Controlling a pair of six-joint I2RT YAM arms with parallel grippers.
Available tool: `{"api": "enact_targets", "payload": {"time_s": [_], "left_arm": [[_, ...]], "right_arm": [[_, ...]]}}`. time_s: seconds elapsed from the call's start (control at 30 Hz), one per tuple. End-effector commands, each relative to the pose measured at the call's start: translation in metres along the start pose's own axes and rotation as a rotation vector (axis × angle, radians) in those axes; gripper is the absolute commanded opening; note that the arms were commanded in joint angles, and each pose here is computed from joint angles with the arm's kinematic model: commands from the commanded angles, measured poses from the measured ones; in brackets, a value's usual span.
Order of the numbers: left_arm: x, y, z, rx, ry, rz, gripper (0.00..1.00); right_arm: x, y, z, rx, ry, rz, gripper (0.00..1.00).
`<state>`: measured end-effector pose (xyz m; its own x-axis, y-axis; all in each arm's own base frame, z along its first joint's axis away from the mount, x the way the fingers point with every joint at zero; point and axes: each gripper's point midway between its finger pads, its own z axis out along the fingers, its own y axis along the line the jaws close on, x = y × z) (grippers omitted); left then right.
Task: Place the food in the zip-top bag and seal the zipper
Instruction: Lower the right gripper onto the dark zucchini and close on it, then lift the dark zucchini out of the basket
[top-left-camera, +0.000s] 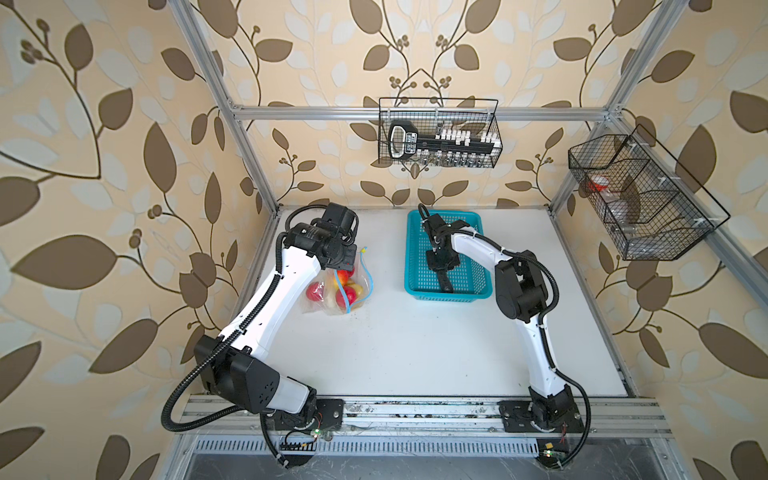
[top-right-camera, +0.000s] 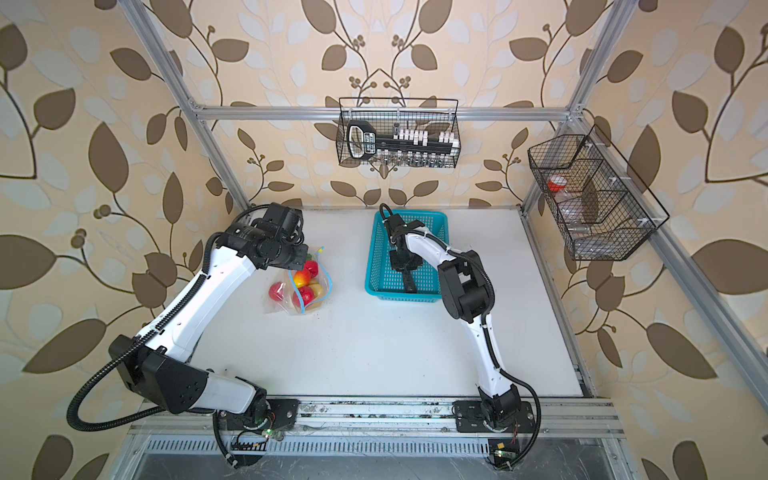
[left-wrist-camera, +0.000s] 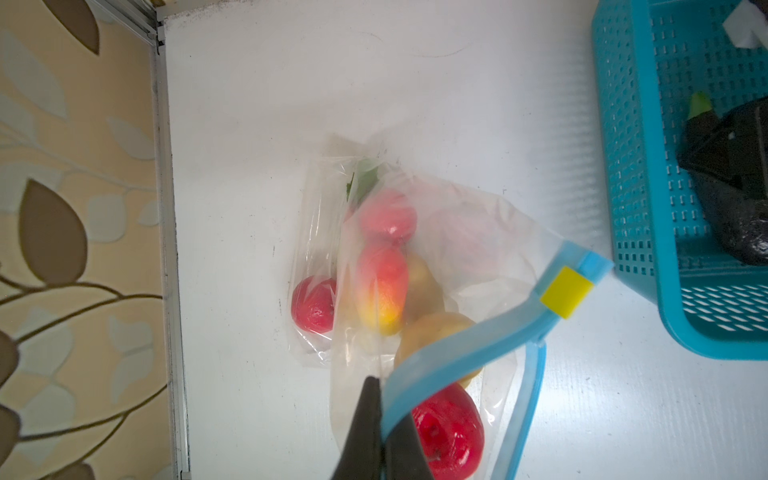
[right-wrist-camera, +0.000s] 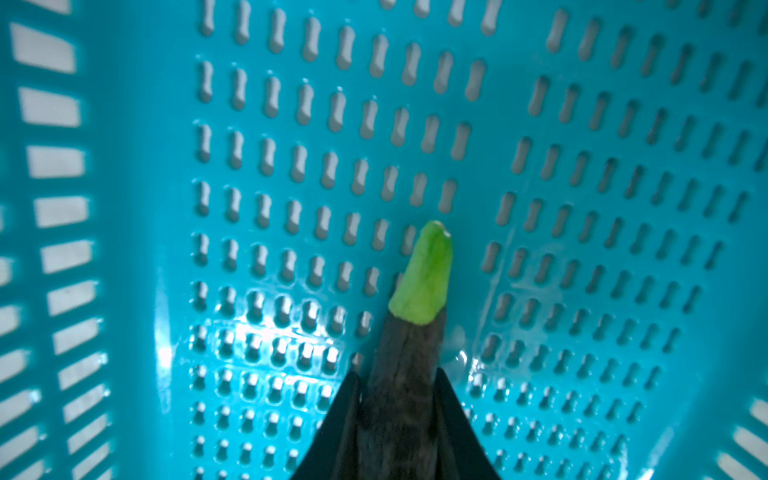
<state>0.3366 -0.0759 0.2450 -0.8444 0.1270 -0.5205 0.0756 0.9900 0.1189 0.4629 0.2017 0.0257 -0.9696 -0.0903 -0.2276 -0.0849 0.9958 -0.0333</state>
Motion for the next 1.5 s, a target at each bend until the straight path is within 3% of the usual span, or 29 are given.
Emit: {"api": "enact_targets", "payload": {"time_s": [0.0, 0.27, 0.63, 1.47], "left_arm": [[-0.003, 0.005, -0.006, -0.002, -0.016, -0.031, 0.00], [-0.003, 0.006, -0.007, -0.002, -0.019, -0.033, 0.00], [-0.002, 0.006, -0.008, 0.004, -0.023, -0.035, 0.00], [0.000, 0.000, -0.008, 0.039, -0.013, -0.064, 0.00]], "right_arm": [[-0.002, -0.001, -0.005, -0.060, -0.009, 0.061, 0.20], [-0.025, 0.004, -0.048, -0.205, -0.146, 0.172, 0.13], [-0.042, 0.015, -0.078, -0.362, -0.255, 0.261, 0.00], [-0.054, 0.026, -0.133, -0.627, -0.462, 0.393, 0.00]]}}
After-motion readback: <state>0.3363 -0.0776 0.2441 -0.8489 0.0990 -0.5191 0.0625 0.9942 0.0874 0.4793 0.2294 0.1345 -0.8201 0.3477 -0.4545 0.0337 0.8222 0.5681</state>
